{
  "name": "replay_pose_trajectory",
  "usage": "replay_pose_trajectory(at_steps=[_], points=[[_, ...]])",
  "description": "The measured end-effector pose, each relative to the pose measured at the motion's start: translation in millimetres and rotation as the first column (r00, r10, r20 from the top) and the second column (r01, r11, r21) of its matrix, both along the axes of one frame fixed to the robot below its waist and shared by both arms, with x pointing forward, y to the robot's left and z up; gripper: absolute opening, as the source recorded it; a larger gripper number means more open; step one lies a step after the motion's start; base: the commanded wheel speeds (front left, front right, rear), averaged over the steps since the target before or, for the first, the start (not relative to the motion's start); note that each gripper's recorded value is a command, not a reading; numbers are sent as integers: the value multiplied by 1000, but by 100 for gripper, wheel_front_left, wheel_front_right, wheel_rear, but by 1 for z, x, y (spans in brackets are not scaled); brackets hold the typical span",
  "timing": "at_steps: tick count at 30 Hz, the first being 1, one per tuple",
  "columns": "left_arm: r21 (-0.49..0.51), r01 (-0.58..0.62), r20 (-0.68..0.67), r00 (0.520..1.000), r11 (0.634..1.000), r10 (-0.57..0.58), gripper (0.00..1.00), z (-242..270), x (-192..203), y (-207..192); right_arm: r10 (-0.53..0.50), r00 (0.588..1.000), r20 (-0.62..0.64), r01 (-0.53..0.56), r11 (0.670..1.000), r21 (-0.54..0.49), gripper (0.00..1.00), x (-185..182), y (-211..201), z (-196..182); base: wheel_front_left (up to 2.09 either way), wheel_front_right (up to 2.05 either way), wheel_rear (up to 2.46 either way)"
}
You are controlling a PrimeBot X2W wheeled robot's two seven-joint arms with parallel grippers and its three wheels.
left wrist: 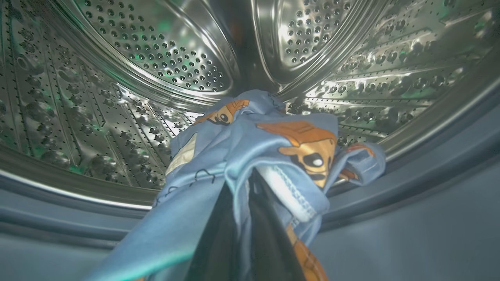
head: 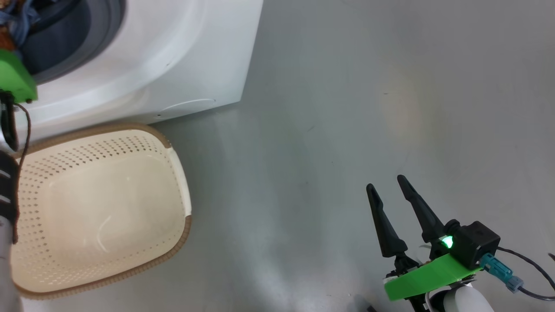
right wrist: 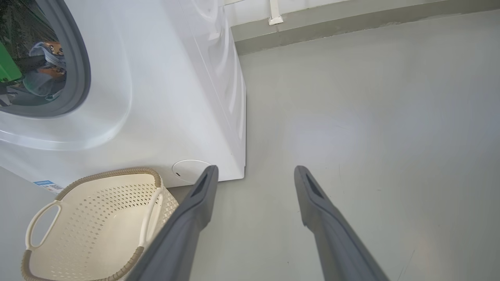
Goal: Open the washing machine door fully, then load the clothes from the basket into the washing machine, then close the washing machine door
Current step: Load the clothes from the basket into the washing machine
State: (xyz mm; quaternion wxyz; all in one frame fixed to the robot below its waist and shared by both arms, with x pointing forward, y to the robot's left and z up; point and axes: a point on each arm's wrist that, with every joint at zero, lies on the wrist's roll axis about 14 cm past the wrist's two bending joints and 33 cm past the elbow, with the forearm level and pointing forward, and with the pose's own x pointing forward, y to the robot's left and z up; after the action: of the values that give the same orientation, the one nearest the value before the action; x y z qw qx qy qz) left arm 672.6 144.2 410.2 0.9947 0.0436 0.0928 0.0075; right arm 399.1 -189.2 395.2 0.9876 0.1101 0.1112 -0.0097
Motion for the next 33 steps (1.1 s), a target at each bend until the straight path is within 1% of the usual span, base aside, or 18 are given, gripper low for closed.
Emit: replay_pose_trajectory(at_steps=[5, 7, 11, 13, 15, 18, 22, 27, 31, 33], points=[[-70, -51, 21, 998, 996, 53, 0, 2, 9, 4, 1, 1000, -13, -1, 1000, -1, 100, -3, 1, -3, 0, 0, 0], [-80, -59, 40, 997, 995, 62, 0, 8, 16, 5, -2, 1000, -18, 2, 1000, -2, 100, -5, 0, -3, 0, 0, 0], [-178, -106, 109, 986, 978, 127, 0, 30, 34, 9, -11, 999, -31, 11, 1000, -9, 100, -10, -3, -5, 0, 0, 0], [-235, -141, 137, 975, 962, 176, 0, 40, 42, 15, -18, 999, -43, 18, 1000, -7, 100, -13, -4, -8, 0, 0, 0], [-302, -178, 145, 962, 937, 230, 0, 43, 49, 22, -25, 998, -57, 24, 1000, -10, 100, -15, -6, -12, 0, 0, 0], [-408, -241, 108, 945, 881, 308, 0, 31, 53, 31, -38, 996, -86, 37, 999, -15, 100, -21, -9, -19, 0, 0, 0], [-487, -280, 64, 933, 827, 354, 0, 15, 58, 32, -49, 990, -130, 47, 999, -17, 100, -30, -10, -30, 0, 0, 0], [-528, -267, 64, 934, 806, 351, 0, 10, 70, 24, -44, 986, -162, 42, 999, -13, 100, -33, -6, -39, 0, 0, 0], [-577, -256, 88, 924, 775, 371, 0, 17, 80, 23, -50, 983, -176, 50, 999, -9, 100, -33, -7, -44, 0, 0, 0], [-584, -237, 116, 922, 777, 369, 0, 25, 84, 23, -52, 982, -182, 51, 999, -10, 100, -34, -7, -45, 0, 0, 0]])
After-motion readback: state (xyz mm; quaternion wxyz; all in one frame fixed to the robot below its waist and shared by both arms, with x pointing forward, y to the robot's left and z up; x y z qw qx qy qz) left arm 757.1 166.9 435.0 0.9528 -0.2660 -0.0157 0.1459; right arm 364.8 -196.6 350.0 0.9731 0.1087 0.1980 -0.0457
